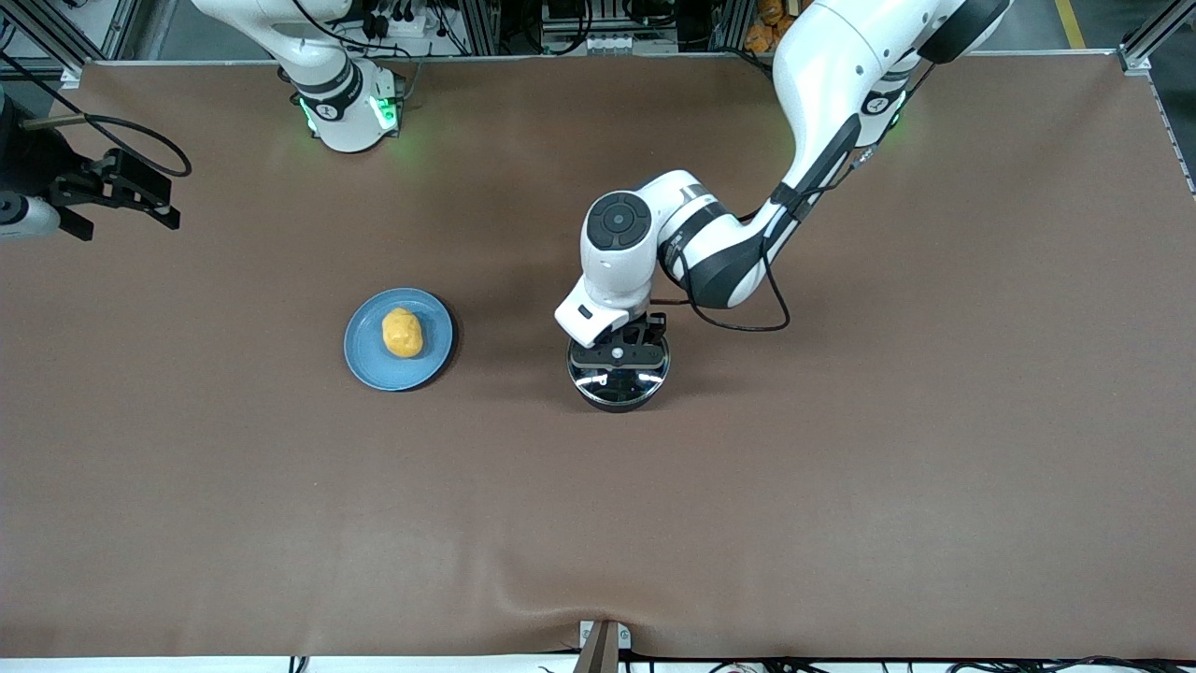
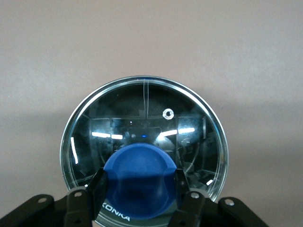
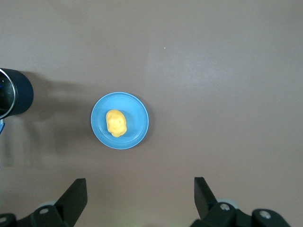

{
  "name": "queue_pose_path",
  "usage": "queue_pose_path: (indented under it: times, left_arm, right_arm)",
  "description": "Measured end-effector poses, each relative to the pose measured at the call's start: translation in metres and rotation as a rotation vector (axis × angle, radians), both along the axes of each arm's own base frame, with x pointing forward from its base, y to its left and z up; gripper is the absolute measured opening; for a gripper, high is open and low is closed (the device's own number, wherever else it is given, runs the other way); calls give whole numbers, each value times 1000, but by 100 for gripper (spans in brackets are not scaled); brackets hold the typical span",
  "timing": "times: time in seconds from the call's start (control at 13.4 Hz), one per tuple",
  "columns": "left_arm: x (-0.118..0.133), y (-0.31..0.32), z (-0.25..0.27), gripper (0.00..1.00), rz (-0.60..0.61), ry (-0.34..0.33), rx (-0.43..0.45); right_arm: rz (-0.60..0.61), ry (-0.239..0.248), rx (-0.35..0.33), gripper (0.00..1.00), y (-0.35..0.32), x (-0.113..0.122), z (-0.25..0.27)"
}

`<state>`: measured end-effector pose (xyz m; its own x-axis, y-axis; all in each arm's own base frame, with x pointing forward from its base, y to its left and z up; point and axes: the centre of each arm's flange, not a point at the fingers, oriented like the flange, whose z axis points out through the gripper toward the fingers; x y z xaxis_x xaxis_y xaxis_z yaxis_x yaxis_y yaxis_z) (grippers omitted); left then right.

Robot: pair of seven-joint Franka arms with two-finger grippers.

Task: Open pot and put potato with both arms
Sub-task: 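Lift the glass lid off the saucepan with the left gripper, then set the lid down with the left gripper while the right gripper reaches the potato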

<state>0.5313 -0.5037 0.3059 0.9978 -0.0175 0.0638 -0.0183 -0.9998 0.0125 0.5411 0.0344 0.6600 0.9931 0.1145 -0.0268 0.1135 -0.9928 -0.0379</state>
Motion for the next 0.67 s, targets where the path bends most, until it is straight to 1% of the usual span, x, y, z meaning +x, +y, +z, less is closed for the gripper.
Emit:
queue_pose_path:
  times: [0.15,0.3,0.45,0.6,0.67]
  left_arm:
    - [12,13,24,61,26,-17,5]
    - [25,35,64,61,60,-40,19]
    - [43,69,106,61,63,-69,33]
    - [65,120,140,61,36,-76,54]
    - [78,149,154,61,18,-67,48]
  right_arm:
    - [-2,28,0,100,-1,6,-13]
    - [-3,92,0,100,-3,16,-40]
    - [-3,140,0,100,-3,27,-63]
    - [3,162,2,100,0,31,-78]
    - [10,159,8,100,5,34,-85]
